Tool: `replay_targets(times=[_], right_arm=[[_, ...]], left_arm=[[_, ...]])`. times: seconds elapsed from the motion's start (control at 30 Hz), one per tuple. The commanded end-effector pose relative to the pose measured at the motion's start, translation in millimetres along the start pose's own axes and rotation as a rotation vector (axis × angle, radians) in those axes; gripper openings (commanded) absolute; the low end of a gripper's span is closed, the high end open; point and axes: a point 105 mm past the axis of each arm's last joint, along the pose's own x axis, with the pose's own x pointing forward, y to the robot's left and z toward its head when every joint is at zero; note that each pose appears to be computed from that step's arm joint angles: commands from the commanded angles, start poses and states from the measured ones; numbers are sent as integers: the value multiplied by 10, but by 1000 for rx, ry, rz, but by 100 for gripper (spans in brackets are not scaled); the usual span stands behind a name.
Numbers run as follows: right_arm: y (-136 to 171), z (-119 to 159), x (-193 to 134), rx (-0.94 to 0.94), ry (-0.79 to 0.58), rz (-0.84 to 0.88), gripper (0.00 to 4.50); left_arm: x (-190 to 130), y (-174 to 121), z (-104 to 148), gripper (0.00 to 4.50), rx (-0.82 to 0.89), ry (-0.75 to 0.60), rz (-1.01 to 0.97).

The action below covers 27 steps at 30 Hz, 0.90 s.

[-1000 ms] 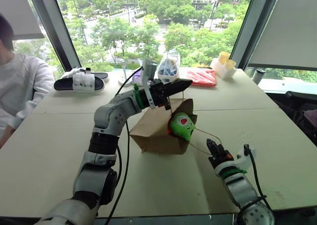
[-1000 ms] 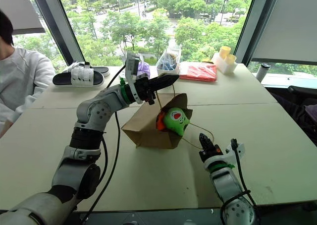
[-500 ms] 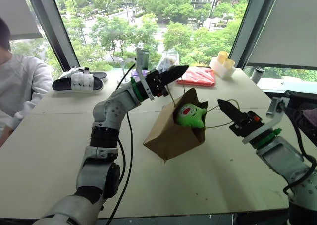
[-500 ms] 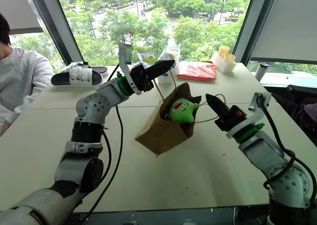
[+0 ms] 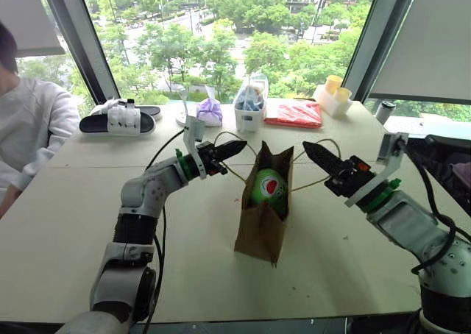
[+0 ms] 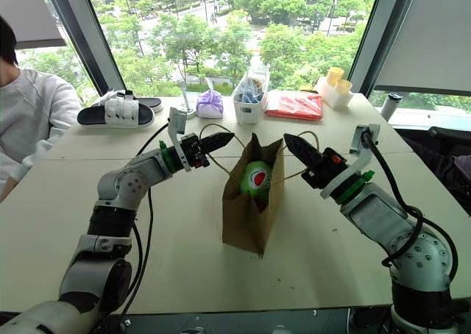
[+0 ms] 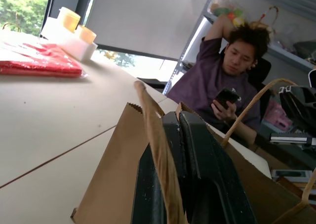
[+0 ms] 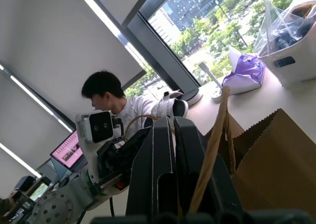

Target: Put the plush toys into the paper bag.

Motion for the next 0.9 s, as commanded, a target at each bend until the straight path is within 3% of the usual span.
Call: replay_targets(times=[0.03, 0.13, 0.37, 0.53, 0.7, 0.8, 0.9], right_arm=[[160, 34, 0, -60, 5, 61, 10], [161, 56, 3, -102, 4, 58, 88], [380, -110, -143, -108, 120, 179, 429], [476, -366, -455, -38, 241, 248, 429], [179, -561, -688, -31, 330, 121, 429], [-52, -659, -726, -40, 354, 26, 429], [-165, -770, -688, -73, 379, -3, 297]], left_arm=[[8, -93, 220, 0, 55, -52, -30], [0, -133, 269, 77, 32, -71, -57], [-183, -253, 341, 416, -74, -114, -107], [-576, -359, 216, 416, -96, -19, -98], [-976, -435, -6, 416, -97, 121, -43], [-1158, -514, -345, 416, -52, 294, 1], [-1211, -627, -572, 419, -41, 368, -3]])
